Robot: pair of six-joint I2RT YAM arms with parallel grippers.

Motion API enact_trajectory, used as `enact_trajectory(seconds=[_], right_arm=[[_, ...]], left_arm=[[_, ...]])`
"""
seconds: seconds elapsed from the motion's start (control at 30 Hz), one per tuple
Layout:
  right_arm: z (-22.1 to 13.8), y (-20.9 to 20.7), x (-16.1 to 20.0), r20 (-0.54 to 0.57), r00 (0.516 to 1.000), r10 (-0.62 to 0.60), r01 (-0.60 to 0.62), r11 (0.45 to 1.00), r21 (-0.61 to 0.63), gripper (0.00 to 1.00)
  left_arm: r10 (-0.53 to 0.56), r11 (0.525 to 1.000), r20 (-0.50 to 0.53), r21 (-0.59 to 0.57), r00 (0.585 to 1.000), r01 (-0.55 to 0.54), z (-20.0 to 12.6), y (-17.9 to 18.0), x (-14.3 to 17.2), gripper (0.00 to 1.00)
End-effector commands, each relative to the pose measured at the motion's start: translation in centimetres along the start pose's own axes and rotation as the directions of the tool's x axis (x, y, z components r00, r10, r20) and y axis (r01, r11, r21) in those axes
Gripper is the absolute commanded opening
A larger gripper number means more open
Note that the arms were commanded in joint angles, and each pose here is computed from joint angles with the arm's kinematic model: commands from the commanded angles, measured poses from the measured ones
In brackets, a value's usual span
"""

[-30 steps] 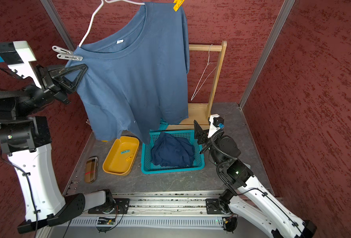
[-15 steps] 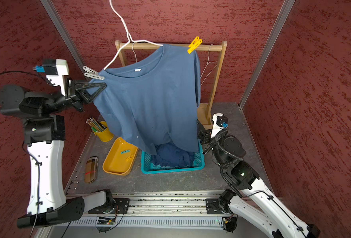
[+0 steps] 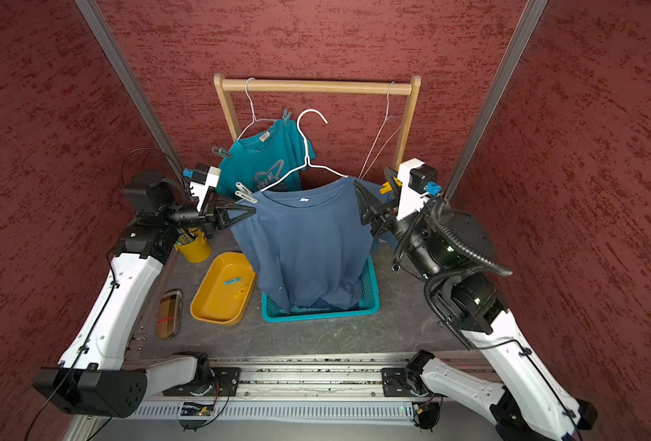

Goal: Remove the clothespins securing t-shirts to the hanger
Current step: Pick up the hanger from the clothes rail.

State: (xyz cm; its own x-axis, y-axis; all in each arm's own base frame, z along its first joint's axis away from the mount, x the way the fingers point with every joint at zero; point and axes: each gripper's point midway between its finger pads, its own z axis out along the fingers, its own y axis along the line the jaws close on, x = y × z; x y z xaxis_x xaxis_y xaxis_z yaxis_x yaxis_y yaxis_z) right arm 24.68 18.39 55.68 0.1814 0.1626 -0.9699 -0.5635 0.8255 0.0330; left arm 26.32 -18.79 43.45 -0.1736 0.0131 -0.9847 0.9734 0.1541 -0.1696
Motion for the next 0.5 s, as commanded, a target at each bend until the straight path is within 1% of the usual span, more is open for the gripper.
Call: enact_trajectory(seconds=[0.0,0.13,0.27,0.3,0.4,0.43,0.47], right_arm=[[2.2,2.1,2.8,-0.067,0.998,0.021,-0.028,0.994,-0.104,0.72],[4.5,2.0,4.7,-0.085,0.996,0.033,-0.040,0.996,-0.081,0.71],[6.5,0.4,7.1,-0.140,0.989,0.050,-0.047,0.999,0.025,0.71],[6.7,0.4,7.5,-0.148,0.988,0.052,-0.049,0.998,0.027,0.71],[7.3,1.2,8.6,-0.159,0.985,0.072,-0.075,0.997,-0.014,0.70],[7.5,1.4,9.0,-0.162,0.984,0.078,-0.082,0.996,-0.020,0.68],[7.6,1.4,9.3,-0.168,0.983,0.080,-0.084,0.996,-0.020,0.62]], left_arm=[[0.050,0.999,-0.025,-0.020,0.998,-0.050,0.9,0.4,1.7,0.00],[0.055,0.998,-0.060,-0.009,0.997,-0.056,1.9,0.3,3.9,0.00],[0.073,0.997,-0.083,-0.019,0.994,-0.075,2.5,0.1,5.4,0.00],[0.077,0.997,-0.089,-0.018,0.993,-0.079,2.6,0.0,5.7,0.00],[0.085,0.996,-0.102,-0.022,0.991,-0.087,2.9,-0.1,6.4,0.00],[0.090,0.995,-0.106,-0.022,0.990,-0.093,3.0,-0.1,6.6,0.00],[0.094,0.995,-0.109,-0.023,0.990,-0.097,3.0,-0.1,6.7,0.00]])
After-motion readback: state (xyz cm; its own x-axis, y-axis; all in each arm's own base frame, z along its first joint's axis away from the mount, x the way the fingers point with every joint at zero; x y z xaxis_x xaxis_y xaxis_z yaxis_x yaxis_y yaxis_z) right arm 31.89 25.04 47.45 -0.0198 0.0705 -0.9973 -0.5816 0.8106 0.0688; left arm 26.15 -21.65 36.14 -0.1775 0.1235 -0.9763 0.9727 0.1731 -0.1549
